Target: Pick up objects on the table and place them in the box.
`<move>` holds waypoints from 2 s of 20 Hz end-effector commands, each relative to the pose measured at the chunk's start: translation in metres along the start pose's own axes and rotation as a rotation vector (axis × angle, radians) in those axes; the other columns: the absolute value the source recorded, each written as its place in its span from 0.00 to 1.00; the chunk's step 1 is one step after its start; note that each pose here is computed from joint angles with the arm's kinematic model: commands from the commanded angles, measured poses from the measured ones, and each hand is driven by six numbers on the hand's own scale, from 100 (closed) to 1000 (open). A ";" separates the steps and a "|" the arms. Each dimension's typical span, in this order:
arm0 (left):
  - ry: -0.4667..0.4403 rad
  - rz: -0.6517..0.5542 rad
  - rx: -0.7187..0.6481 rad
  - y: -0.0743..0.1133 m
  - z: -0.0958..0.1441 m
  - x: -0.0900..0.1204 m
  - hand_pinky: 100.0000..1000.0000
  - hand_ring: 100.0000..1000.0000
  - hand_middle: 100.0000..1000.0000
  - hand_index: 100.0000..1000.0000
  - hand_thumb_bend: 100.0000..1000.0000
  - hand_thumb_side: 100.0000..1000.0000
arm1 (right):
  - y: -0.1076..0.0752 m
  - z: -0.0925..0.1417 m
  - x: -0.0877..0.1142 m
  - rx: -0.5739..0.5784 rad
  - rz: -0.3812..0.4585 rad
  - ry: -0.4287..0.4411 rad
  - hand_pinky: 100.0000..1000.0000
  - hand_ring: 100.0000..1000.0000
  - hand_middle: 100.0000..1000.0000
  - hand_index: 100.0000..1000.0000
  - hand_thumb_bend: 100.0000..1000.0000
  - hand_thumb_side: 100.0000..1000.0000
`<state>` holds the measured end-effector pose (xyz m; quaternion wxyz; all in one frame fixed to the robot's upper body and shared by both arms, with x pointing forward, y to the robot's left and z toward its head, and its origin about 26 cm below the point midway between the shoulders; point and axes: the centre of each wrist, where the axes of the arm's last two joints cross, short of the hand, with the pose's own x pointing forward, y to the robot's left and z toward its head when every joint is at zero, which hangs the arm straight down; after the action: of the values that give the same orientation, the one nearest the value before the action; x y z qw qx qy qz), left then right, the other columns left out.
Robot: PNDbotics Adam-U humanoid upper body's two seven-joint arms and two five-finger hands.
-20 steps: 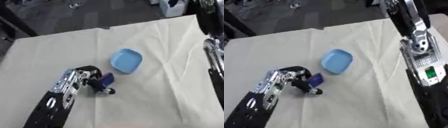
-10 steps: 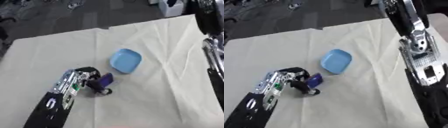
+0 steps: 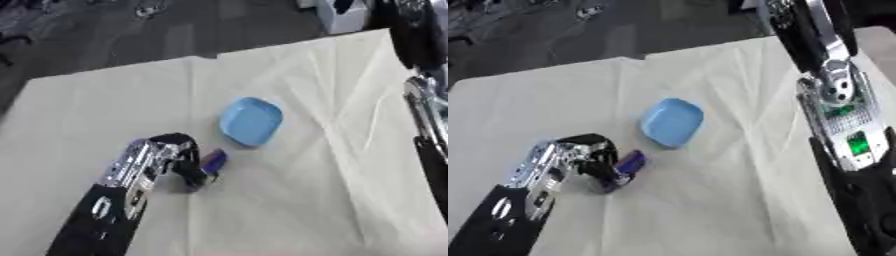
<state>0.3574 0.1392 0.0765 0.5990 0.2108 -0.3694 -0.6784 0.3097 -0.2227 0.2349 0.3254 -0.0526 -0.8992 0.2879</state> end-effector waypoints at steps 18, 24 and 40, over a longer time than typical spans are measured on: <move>-0.090 -0.111 0.164 0.033 0.038 0.002 0.00 0.00 0.08 0.36 0.00 0.63 | -0.005 -0.005 0.006 -0.003 0.016 -0.029 0.45 0.35 0.53 0.87 0.00 0.87; -0.152 -0.132 0.314 0.047 0.055 0.002 0.00 0.00 0.09 0.35 0.00 0.63 | -0.004 -0.004 0.006 -0.004 0.015 -0.028 0.45 0.35 0.53 0.87 0.00 0.87; -0.260 -0.181 0.805 0.064 0.047 0.006 0.00 0.00 0.08 0.33 0.00 0.59 | -0.003 -0.005 0.007 -0.006 0.007 -0.031 0.45 0.35 0.53 0.87 0.00 0.87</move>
<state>0.3614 0.1441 0.1487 0.3722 0.3611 -0.6419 -0.5648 0.3097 -0.2225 0.2348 0.3255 -0.0523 -0.8992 0.2875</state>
